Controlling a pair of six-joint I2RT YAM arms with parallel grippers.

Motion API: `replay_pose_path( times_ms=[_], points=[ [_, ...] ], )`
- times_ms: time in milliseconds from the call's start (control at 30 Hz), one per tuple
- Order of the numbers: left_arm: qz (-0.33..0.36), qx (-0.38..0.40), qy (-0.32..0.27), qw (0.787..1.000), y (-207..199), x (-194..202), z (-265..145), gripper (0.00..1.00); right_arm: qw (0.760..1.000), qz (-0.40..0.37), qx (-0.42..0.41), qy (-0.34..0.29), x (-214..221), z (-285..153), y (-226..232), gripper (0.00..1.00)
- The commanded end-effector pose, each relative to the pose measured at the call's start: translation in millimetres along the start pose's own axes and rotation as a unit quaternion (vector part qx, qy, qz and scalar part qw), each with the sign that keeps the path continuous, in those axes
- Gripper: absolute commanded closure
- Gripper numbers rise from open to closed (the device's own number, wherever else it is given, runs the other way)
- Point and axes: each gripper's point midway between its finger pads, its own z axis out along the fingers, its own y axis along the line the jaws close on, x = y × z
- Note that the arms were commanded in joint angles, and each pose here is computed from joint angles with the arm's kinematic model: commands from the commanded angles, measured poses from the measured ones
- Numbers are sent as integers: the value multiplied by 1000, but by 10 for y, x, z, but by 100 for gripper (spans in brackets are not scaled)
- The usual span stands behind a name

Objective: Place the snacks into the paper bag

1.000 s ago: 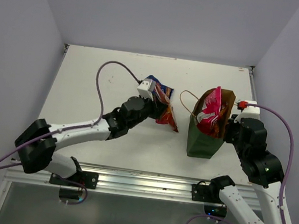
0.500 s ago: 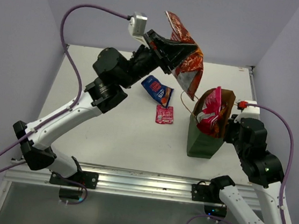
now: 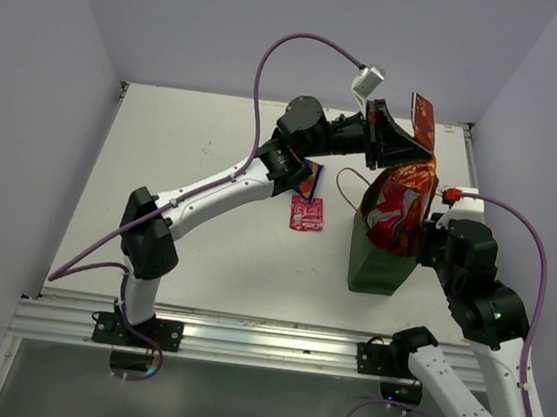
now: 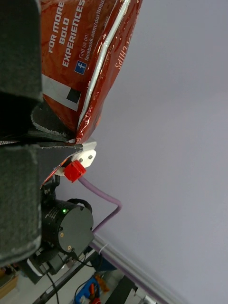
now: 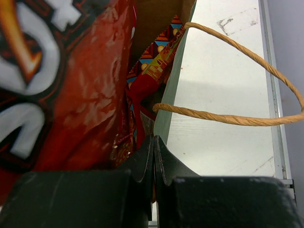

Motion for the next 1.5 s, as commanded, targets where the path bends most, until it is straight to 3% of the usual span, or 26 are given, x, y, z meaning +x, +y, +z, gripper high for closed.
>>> replay_pose_path(
  times_ms=[0, 167, 367, 500, 733, 1000, 1333, 1467],
  points=[
    [40, 129, -36, 990, -745, -448, -18, 100, 1000, -6, -14, -5, -13, -1, 44, 100],
    [13, 135, 11, 991, -642, -178, -33, 100, 1000, -6, -13, -3, -8, 5, 40, 100],
    [-22, 104, 89, 990, -312, 428, -185, 100, 1000, -6, -13, -4, -13, 9, 46, 100],
    [-29, 94, 108, 989, -190, 628, -257, 100, 1000, -7, -9, -2, -11, 19, 34, 100],
    [-33, 96, 116, 988, -74, 672, -146, 100, 1000, -7, -9, -1, -11, 19, 34, 100],
    [-5, 107, 90, 990, -36, 251, 215, 100, 1000, -8, -10, 1, 2, 21, 35, 100],
    [-38, 60, 122, 990, 534, 723, 86, 100, 1000, -7, -11, 0, -5, 22, 40, 100],
    [-38, 54, 98, 993, 674, 545, 45, 100, 1000, -7, -10, 0, -2, 21, 37, 100]
  ],
)
